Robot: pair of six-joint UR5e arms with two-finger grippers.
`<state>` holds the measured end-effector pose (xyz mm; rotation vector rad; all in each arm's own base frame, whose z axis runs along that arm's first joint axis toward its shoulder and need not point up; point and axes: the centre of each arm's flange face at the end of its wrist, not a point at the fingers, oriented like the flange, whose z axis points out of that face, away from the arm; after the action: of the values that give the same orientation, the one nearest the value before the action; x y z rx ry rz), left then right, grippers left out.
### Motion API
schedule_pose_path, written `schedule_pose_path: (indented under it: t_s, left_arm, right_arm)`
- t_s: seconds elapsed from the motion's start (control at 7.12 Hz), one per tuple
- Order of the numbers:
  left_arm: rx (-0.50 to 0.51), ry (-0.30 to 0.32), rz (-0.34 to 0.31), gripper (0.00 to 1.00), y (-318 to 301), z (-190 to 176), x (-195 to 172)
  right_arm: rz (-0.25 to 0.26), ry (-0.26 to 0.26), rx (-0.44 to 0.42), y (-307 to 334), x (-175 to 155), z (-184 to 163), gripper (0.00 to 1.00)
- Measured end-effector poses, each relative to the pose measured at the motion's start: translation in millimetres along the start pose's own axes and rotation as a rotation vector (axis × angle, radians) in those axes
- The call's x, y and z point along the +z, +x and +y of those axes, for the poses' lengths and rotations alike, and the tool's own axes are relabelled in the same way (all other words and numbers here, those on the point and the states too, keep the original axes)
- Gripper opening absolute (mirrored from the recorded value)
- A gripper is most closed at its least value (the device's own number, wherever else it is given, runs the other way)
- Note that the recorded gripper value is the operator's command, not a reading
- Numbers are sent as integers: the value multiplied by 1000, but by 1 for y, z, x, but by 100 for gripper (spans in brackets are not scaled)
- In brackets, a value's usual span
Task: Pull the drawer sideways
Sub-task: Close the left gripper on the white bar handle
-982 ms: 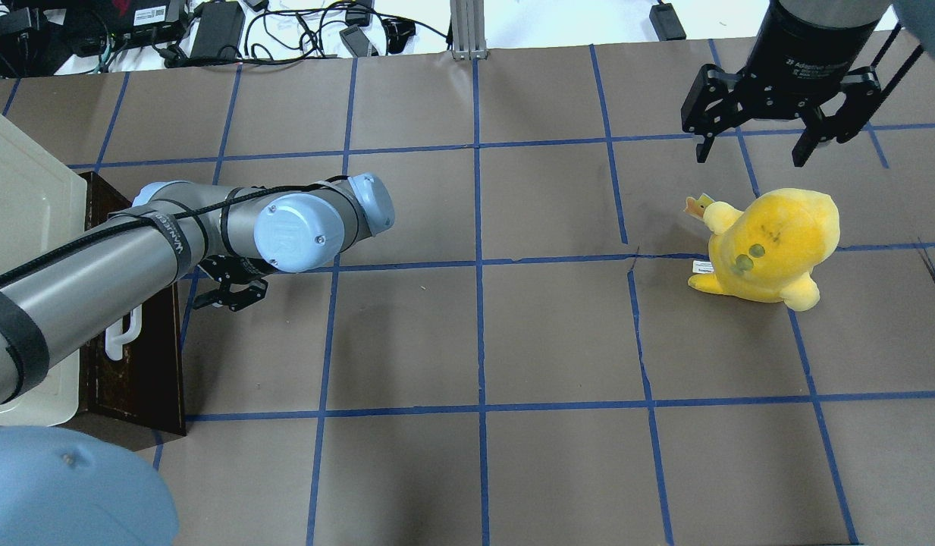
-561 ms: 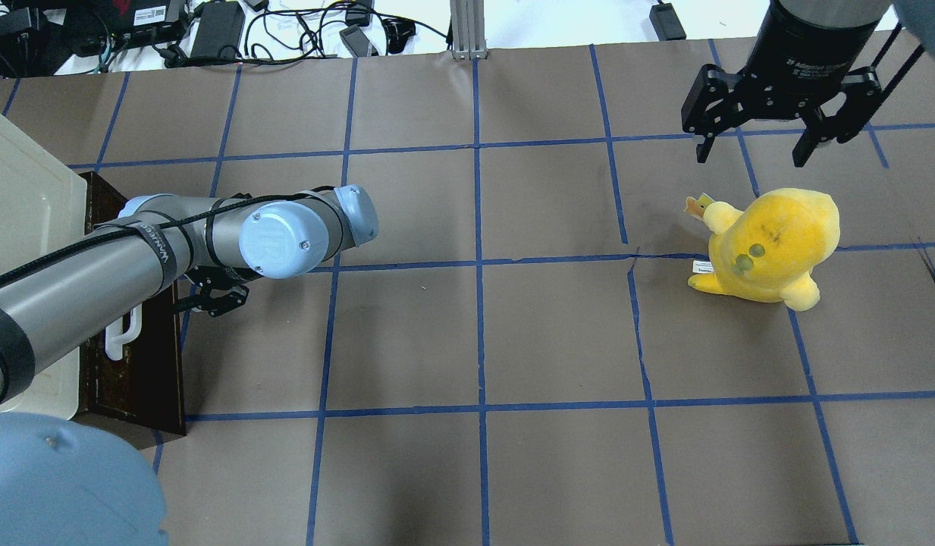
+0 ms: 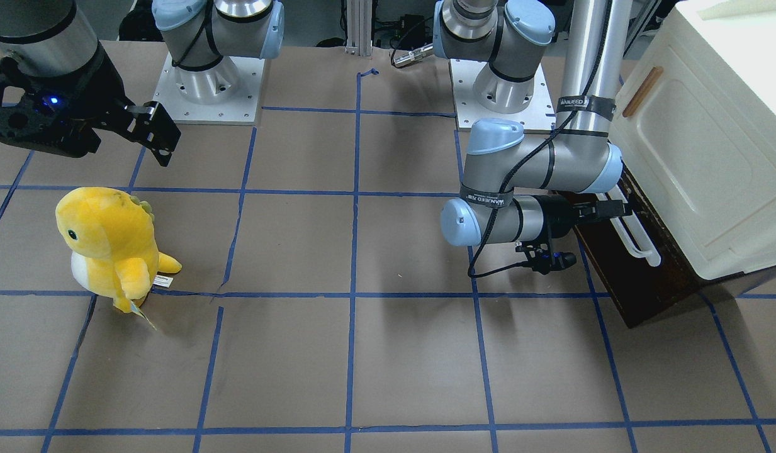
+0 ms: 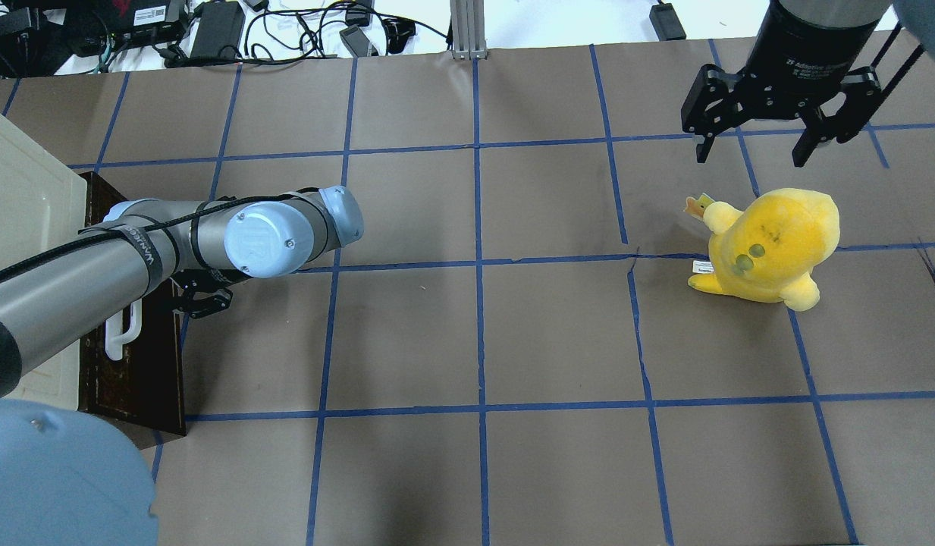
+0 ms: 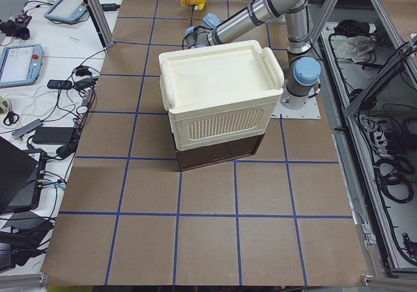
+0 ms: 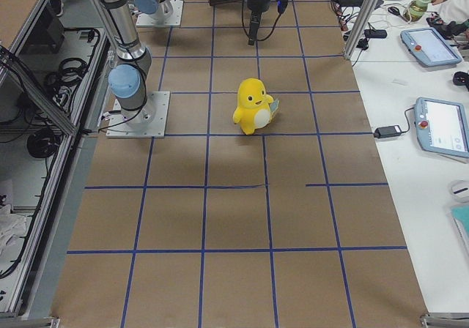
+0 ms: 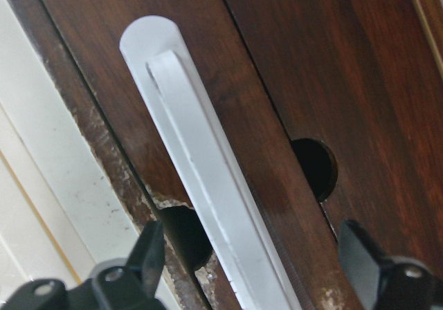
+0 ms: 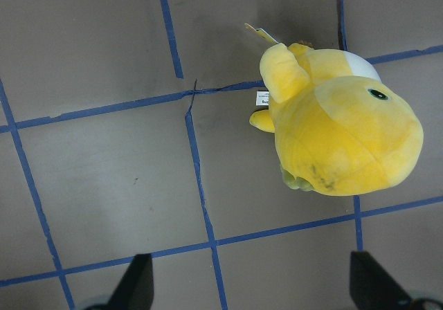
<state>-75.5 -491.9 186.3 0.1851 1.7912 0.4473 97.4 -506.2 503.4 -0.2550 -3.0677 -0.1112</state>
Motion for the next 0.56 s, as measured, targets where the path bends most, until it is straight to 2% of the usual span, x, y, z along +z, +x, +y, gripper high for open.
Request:
schedule_pose_path:
  t_s: [0.42, 0.56]
  left_arm:
    - [-5, 0, -2, 26, 2, -1, 0]
    - [-4, 0, -2, 25, 2, -1, 0]
  right_arm:
    - [0, 1, 1, 0, 0, 0, 100]
    - [0, 1, 1, 0, 0, 0, 100]
